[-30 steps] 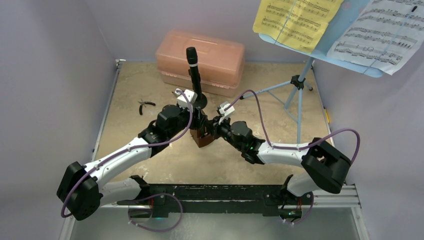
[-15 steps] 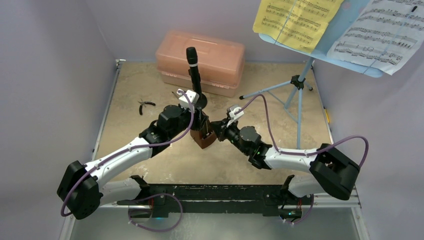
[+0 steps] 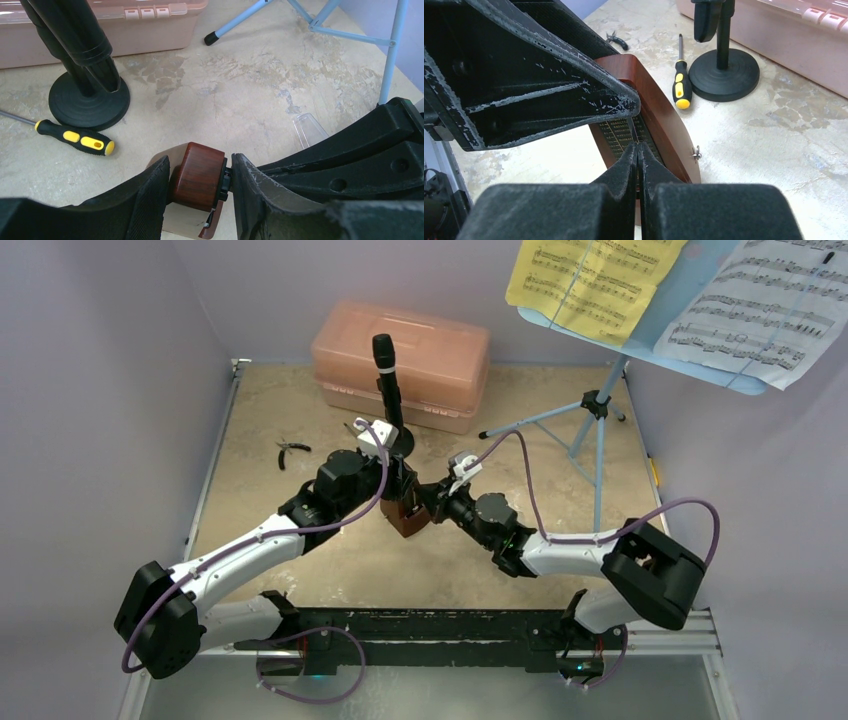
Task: Pack up the instrument practice props
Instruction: Hook the pendulum onto the metronome.
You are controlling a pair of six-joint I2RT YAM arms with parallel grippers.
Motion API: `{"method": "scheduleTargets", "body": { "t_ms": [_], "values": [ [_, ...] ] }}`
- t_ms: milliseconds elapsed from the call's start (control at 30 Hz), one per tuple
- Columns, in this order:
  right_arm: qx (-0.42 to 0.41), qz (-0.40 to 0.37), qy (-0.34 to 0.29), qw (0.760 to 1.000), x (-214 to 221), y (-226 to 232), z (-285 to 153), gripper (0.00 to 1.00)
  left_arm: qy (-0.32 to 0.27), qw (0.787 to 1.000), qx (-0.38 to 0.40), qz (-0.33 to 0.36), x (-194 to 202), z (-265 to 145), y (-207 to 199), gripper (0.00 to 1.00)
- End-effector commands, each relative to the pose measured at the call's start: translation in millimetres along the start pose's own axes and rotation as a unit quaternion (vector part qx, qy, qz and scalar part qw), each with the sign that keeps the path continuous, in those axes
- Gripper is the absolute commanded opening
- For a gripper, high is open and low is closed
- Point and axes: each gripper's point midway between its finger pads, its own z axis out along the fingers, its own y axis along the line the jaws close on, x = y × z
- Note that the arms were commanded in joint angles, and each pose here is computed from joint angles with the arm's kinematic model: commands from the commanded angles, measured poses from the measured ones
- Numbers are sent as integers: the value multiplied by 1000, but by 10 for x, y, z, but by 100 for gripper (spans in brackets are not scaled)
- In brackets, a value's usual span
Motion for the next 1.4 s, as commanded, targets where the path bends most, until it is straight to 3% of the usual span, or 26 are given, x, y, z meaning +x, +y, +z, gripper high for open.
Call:
{"method": "scheduleTargets", "body": {
  "t_ms": [0,267,833,1367],
  "values": [
    [-16,8,-42,999,-233,89,64,1,3,1000,11,-6,-58,2,-75,36],
    [-10,11,-45,999,-221,47,95,0,2,1000,18,-5,-61,-2,-108,38],
    [-2,18,-45,999,-199,-17,160,0,-1,999,32,2,-77,-21,-179,56],
    [-78,-10,-57,995,-261,234,139,0,1,999,33,3,-65,-12,-192,57]
  ]
}}
